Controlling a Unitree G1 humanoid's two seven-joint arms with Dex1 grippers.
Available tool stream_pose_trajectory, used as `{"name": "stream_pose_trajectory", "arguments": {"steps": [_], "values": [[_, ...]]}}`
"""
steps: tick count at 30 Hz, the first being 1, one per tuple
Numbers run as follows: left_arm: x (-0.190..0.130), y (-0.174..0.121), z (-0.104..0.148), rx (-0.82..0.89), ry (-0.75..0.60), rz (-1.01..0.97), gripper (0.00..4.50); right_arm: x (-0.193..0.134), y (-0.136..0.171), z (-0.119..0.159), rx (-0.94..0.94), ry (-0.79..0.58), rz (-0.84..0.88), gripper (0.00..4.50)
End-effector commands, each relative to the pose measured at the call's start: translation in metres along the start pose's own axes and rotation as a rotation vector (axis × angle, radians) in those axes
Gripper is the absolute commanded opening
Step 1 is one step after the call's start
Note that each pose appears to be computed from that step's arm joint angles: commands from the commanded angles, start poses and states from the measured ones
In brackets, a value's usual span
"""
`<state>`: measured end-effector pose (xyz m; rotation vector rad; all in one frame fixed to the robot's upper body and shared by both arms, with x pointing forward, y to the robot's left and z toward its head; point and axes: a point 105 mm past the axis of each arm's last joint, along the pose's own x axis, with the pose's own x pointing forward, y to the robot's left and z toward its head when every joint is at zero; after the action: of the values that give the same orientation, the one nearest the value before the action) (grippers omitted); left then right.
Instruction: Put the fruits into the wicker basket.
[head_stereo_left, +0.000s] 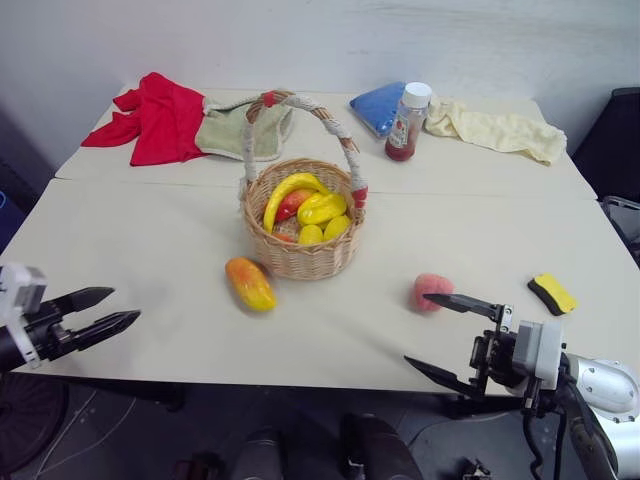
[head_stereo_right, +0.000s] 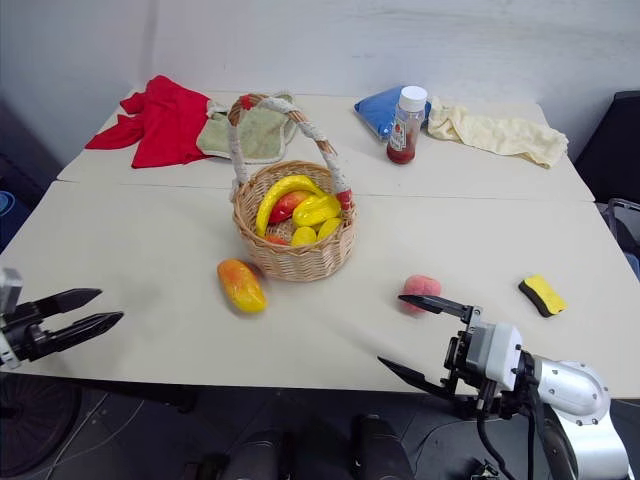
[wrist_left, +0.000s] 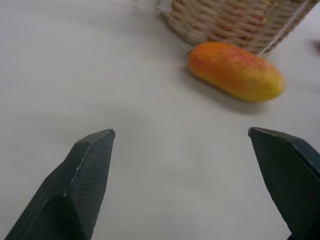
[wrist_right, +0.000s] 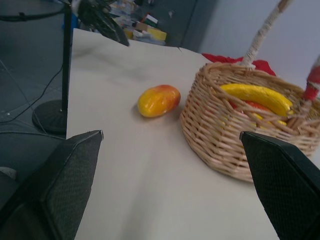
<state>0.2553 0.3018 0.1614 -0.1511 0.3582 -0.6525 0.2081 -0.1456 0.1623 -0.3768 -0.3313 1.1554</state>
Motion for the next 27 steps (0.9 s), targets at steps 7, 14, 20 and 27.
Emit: {"name": "stream_pose_trajectory", "arguments": {"steps": [7,14,20,27], "values": [[0.064,-0.024,-0.014,-0.449,0.106,0.003,4.50,0.016,0.005,0.009,-0.003,-0.061,0.035,4.48],[0.113,-0.039,-0.019,-0.585,0.089,-0.020,4.50,0.017,-0.003,0.009,-0.013,-0.058,-0.019,4.48],[0.137,-0.045,-0.028,-0.627,0.136,-0.020,4.50,0.020,0.000,0.010,-0.008,-0.058,-0.022,4.48],[0.143,-0.038,-0.043,-0.603,0.197,0.045,2.69,0.020,0.003,0.011,-0.001,-0.053,-0.040,4.50]]}}
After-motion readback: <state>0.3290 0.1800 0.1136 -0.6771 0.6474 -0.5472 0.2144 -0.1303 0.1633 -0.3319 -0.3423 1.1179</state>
